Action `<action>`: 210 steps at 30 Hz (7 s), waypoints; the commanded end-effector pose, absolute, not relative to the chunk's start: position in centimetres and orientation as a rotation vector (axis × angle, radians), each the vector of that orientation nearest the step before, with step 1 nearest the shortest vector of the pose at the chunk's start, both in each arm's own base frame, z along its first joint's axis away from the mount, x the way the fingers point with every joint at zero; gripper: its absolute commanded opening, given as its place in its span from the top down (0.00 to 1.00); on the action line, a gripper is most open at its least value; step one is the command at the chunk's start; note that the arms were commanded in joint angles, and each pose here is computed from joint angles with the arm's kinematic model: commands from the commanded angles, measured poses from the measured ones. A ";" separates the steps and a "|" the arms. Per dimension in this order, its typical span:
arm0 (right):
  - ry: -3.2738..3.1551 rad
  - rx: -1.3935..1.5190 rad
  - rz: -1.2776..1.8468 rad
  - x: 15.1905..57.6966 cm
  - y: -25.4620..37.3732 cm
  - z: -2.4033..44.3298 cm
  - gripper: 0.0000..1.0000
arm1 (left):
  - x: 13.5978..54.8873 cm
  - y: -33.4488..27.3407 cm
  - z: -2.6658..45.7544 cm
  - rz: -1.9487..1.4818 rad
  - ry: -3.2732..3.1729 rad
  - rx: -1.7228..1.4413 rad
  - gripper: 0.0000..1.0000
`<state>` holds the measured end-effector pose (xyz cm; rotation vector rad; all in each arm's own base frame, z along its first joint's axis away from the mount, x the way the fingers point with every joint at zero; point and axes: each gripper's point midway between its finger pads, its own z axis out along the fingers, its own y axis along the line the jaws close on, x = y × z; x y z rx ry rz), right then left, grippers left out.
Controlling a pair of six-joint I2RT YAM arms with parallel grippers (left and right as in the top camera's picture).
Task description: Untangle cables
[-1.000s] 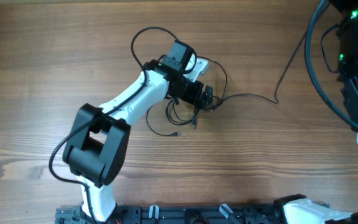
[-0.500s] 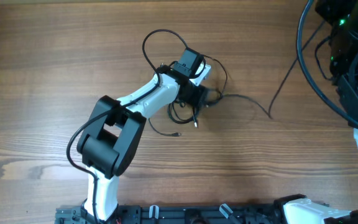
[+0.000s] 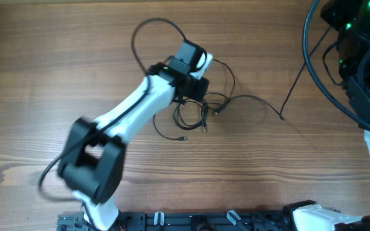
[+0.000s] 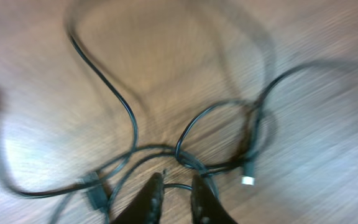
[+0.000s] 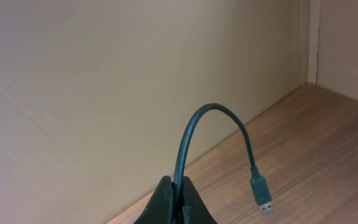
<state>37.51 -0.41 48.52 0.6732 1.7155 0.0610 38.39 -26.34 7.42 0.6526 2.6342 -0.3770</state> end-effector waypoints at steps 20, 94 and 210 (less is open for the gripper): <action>1.773 0.673 0.079 39.5 0.5 46.6 0.95 | 37.6 -29.1 -0.4 -0.151 2.534 1.066 0.96; 1.813 0.923 -0.086 37.9 -2.3 42.3 0.17 | 37.2 -31.2 39.0 -1.057 1.589 0.694 0.96; 2.277 0.776 0.161 38.7 4.3 34.1 0.09 | 59.4 18.3 1.8 -0.001 2.284 -0.645 0.00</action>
